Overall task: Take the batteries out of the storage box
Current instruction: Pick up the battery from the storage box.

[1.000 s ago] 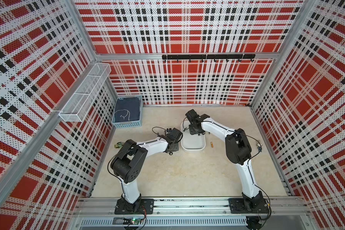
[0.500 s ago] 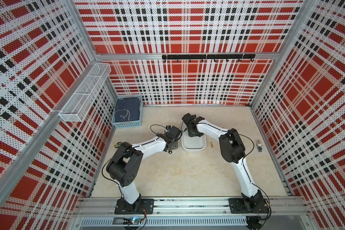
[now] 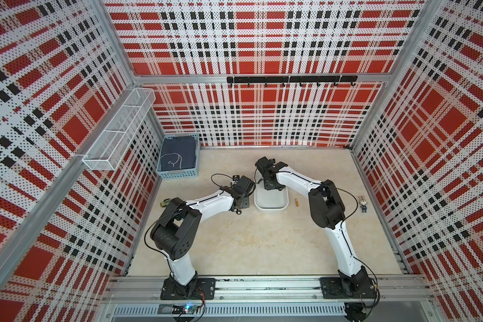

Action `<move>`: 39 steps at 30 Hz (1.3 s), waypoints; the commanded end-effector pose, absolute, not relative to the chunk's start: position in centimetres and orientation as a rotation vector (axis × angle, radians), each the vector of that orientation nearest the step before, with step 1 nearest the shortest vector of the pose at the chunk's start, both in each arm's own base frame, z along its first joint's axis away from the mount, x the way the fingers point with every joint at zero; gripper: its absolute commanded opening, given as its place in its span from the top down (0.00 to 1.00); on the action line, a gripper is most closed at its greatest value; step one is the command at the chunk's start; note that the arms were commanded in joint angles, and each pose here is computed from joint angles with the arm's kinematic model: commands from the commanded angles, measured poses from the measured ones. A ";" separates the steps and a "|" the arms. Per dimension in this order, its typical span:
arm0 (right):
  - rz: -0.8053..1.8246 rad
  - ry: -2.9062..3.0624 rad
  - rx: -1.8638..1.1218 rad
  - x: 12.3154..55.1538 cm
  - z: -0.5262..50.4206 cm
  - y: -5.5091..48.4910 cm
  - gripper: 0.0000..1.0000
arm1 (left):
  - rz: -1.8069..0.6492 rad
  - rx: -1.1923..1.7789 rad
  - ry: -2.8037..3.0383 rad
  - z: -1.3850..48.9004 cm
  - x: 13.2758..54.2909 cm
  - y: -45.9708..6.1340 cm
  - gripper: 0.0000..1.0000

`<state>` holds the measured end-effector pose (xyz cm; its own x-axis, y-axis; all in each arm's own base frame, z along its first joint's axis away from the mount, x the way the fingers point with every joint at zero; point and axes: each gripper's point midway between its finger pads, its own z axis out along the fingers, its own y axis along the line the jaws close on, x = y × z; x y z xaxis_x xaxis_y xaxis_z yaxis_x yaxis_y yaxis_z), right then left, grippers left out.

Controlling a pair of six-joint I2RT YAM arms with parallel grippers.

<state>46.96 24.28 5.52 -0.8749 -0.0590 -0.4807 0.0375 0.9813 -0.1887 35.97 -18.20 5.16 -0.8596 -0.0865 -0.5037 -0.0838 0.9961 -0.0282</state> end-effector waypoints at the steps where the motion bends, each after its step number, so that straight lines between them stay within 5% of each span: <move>1: -0.259 2.578 0.015 47.0 8.2 23.8 0.51 | -0.006 -0.107 2.573 6.1 36.9 -18.7 0.65; 21: -0.124 2.717 0.086 46.0 2.0 23.4 0.54 | 0.031 -0.117 2.548 6.6 37.0 -18.0 0.66; 32: 0.010 2.747 0.124 46.1 0.6 24.3 0.69 | 0.048 -0.114 2.534 7.1 37.2 -17.8 0.67; 39: 0.013 2.743 0.107 46.0 1.4 24.3 0.93 | 0.055 -0.120 2.511 8.0 37.3 -17.5 0.67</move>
<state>47.14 24.74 2.77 -0.8935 0.0905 -0.4399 0.0808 0.9959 0.0408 36.55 -17.28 5.70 -0.8382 -0.0689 -0.5409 -0.0982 0.9948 0.0254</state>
